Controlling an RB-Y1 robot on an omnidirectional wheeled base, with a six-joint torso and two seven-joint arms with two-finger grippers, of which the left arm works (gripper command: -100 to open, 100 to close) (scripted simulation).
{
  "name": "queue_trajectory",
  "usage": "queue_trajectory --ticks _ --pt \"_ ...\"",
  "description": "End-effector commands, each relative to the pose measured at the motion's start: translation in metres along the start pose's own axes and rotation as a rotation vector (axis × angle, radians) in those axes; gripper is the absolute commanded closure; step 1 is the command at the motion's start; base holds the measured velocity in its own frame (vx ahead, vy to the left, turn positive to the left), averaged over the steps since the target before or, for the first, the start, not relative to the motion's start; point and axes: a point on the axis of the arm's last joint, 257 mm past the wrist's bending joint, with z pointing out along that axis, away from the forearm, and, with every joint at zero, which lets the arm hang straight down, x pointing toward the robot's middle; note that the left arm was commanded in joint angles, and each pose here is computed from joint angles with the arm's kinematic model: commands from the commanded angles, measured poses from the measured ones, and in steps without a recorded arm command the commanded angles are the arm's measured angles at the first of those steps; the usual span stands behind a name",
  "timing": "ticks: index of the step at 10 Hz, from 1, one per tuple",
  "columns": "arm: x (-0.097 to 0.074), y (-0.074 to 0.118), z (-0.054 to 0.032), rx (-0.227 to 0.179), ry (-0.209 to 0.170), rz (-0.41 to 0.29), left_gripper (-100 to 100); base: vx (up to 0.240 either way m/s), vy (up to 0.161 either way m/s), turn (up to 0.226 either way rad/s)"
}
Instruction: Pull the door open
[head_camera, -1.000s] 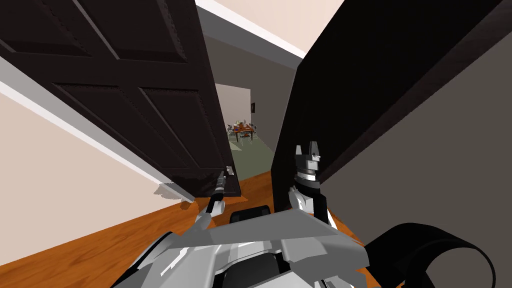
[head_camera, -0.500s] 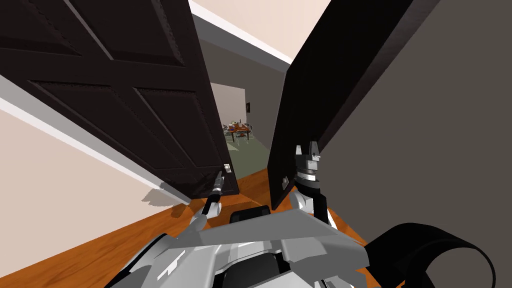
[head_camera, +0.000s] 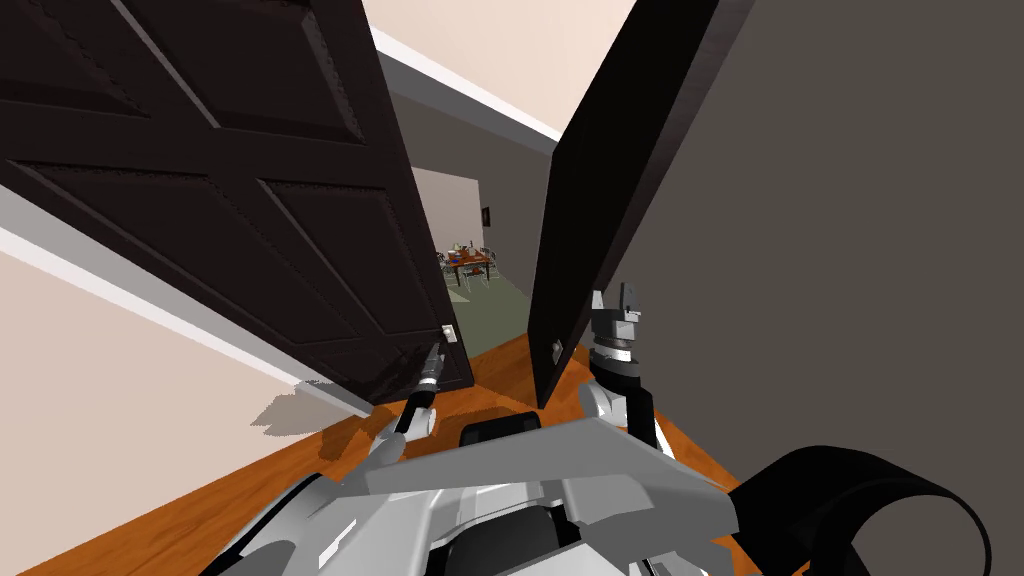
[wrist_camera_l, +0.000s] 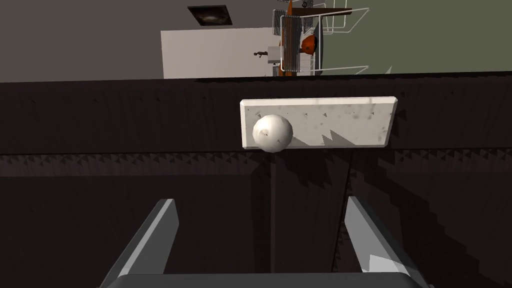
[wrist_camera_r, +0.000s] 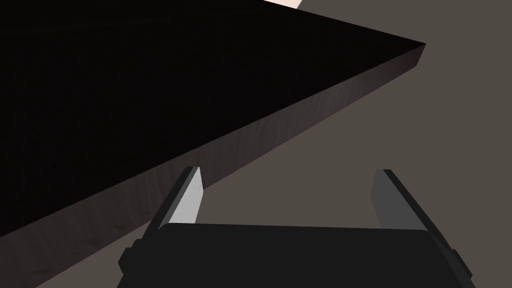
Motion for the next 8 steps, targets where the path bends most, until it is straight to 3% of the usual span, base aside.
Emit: queue_trajectory --ticks 1,2,3,4,6,8 --pt "-0.021 0.001 -0.0048 0.000 -0.037 -0.001 -100 0.044 0.006 -0.288" --pt "-0.027 0.001 -0.0060 0.000 -0.046 -0.001 -100 0.059 0.013 -0.152" --pt "-0.043 0.002 -0.0100 0.001 -0.074 -0.001 -100 0.086 0.016 -0.240" --pt "-0.039 -0.005 -0.0059 0.018 -0.067 -0.009 -100 0.068 0.016 -0.090" --pt "-0.048 0.002 -0.0115 0.001 -0.083 -0.001 -100 0.028 0.003 -0.014" --pt "-0.077 0.001 -0.0197 0.004 -0.133 -0.001 -100 0.127 0.005 -0.234"
